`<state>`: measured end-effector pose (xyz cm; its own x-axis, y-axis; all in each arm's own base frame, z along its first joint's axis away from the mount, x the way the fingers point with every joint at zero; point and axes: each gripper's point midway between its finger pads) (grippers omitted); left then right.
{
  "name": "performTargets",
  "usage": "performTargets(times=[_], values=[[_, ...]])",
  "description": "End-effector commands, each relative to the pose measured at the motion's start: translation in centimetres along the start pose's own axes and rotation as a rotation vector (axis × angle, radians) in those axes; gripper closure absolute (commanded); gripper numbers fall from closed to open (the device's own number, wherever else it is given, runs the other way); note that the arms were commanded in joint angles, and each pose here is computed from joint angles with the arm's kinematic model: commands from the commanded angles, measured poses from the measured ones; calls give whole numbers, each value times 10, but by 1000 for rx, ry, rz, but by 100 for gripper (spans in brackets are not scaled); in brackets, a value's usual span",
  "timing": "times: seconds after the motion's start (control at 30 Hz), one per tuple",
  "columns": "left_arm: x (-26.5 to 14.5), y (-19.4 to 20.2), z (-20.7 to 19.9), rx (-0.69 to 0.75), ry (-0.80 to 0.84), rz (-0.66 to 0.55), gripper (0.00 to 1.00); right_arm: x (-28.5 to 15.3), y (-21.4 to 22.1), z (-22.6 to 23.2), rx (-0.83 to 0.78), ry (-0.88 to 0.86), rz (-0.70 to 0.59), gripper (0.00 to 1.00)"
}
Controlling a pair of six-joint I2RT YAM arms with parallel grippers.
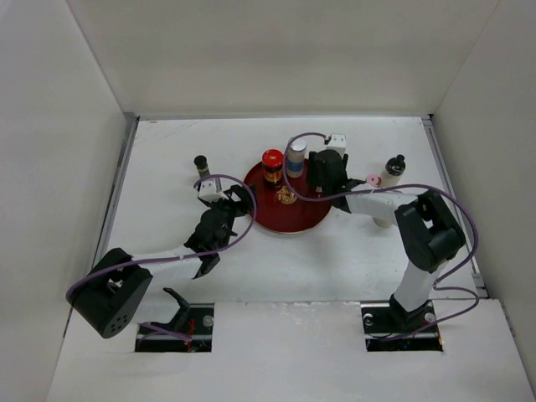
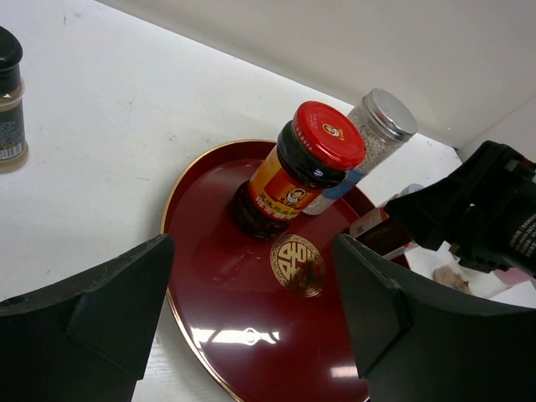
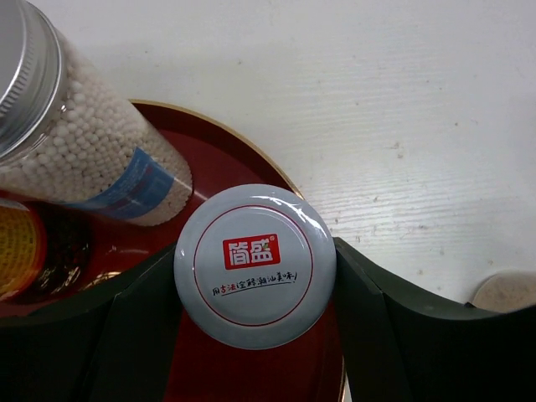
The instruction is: Organize the condiment bottles
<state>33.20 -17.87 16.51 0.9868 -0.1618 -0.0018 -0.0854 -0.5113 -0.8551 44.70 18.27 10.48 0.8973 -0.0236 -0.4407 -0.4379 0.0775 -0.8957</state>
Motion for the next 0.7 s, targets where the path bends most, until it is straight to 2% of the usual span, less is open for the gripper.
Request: performTargets(times=[0.0, 0.07, 0.17, 0.27, 0.37, 0.5, 0.6, 0.67], values=[[1, -10, -7, -37, 29, -40, 24, 1, -71, 28, 117, -81, -192, 46], [2, -10, -7, -37, 29, -40, 24, 5, -71, 28, 120, -80, -196, 44], [2, -10, -7, -36, 29, -38, 24, 8, -70, 31, 122, -89, -199, 35], [1, -11, -8, -38, 31, -40, 24, 7, -69, 33, 119, -97, -194, 13], [2, -11, -7, -38, 30, -41, 24, -10, -79, 27, 136, -103, -215, 1], [2, -10, -7, -36, 29, -38, 24, -49, -97, 5, 173, -85, -260, 0], [1, -10, -8, -38, 32, -39, 24, -75, -96, -32, 196, 25, -262, 0], [1, -10, -9, -38, 33, -38, 24, -92, -95, -61, 219, 105, -281, 8]])
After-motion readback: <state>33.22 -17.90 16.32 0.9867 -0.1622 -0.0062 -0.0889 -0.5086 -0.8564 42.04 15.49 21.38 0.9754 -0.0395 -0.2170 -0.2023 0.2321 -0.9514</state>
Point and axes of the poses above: each gripper's point midway between its finger pads, its own x axis out along the fingers, its own z axis along the line the jaws close on, y = z × x, and after that the axes turned 1 degree about -x, right-handed
